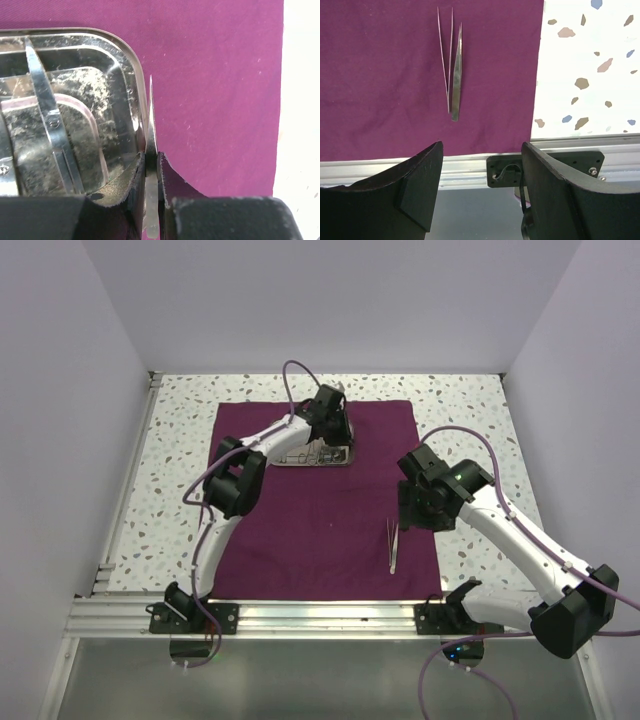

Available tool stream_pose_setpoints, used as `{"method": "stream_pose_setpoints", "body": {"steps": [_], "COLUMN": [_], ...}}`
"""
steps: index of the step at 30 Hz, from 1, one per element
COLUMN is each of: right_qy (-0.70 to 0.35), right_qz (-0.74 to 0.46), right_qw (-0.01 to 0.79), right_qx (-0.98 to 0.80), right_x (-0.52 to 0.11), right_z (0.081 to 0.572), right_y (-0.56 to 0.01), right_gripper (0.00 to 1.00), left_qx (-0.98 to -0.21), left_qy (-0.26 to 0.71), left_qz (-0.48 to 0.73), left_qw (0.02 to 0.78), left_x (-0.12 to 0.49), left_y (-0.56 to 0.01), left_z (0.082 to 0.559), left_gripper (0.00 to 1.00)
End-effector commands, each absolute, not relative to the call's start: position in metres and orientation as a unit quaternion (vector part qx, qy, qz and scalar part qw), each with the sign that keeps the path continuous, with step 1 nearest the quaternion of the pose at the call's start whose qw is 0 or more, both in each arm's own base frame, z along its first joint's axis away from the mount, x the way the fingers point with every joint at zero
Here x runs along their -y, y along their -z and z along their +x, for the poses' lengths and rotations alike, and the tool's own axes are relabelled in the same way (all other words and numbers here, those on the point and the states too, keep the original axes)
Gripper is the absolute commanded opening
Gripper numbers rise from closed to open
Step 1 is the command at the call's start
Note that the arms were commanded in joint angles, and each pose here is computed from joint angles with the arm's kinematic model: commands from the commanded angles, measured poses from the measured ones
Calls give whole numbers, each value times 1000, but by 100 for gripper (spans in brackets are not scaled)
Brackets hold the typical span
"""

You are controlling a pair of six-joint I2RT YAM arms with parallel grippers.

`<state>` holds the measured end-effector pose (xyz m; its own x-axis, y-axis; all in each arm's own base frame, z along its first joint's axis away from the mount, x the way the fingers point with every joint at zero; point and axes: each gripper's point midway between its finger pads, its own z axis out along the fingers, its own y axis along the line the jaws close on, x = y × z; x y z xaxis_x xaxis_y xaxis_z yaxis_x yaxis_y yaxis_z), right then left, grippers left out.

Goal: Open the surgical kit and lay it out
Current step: Pick up the medical item from the container, then place the medical item in the surgical kit.

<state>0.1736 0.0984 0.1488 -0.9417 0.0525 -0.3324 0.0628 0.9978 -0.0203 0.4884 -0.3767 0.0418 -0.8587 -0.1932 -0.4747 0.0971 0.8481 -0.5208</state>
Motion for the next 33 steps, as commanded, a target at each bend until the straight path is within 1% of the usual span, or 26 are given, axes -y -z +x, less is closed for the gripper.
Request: {"method": "stream_pose_setpoints", "body": {"steps": [1, 6, 10, 11, 13, 14, 15, 17, 18, 20, 22, 27, 29, 31, 32, 33], "right_qy": [11, 32, 47, 44, 43, 43, 42, 40, 39, 36, 33, 19, 23, 25, 26, 28], "right_qz": [43, 51, 83, 92, 111, 120, 127, 143, 147, 154, 155, 151, 143, 137, 137, 135], "right_qw": [170, 197, 238, 251, 269, 288, 299, 323, 329, 343, 347, 352, 347, 342, 342, 340], "right_qx": [-984, -979, -967, -963, -956, -949, -945, -935, -932, -926, -924, -923, -927, -929, -929, -930], "right_x": [-99, -91, -83, -82, -80, -78, -76, -71, -70, -65, -63, -59, -57, -55, -54, -53], "right_z": [173, 182, 198, 202, 208, 211, 214, 217, 217, 215, 213, 200, 195, 191, 191, 190], "right_y": [-149, -162, -182, -190, -199, -207, -212, -223, -226, -233, -234, -234, -227, -221, -219, -216], "right_gripper": [67, 68, 71, 72, 78, 80, 84, 88, 91, 94, 95, 99, 98, 98, 98, 98], "left_qx": [-897, -898, -905, -907, -911, -913, -917, -923, -926, -929, -933, -943, -946, -951, -954, -955], "left_qy": [317, 313, 301, 303, 294, 294, 276, 271, 255, 252, 241, 211, 211, 189, 177, 174], "left_qz": [-12, -10, -32, -28, -50, -43, -66, -58, -77, -68, -71, -76, -60, -50, -46, -42], "left_qw": [307, 309, 298, 293, 286, 278, 280, 268, 267, 261, 258, 247, 240, 239, 239, 236], "left_x": [381, 374, 370, 380, 379, 391, 390, 404, 404, 420, 432, 452, 470, 478, 476, 480], "left_y": [-102, -120, -132, -134, -133, -132, -129, -124, -119, -115, -105, -81, -73, -67, -63, -59], "left_z": [494, 477, 429, 410, 383, 362, 353, 319, 311, 285, 265, 234, 220, 206, 203, 200], "left_gripper": [0, 0, 0, 0, 0, 0, 0, 0, 0, 0, 0, 0, 0, 0, 2, 7]}}
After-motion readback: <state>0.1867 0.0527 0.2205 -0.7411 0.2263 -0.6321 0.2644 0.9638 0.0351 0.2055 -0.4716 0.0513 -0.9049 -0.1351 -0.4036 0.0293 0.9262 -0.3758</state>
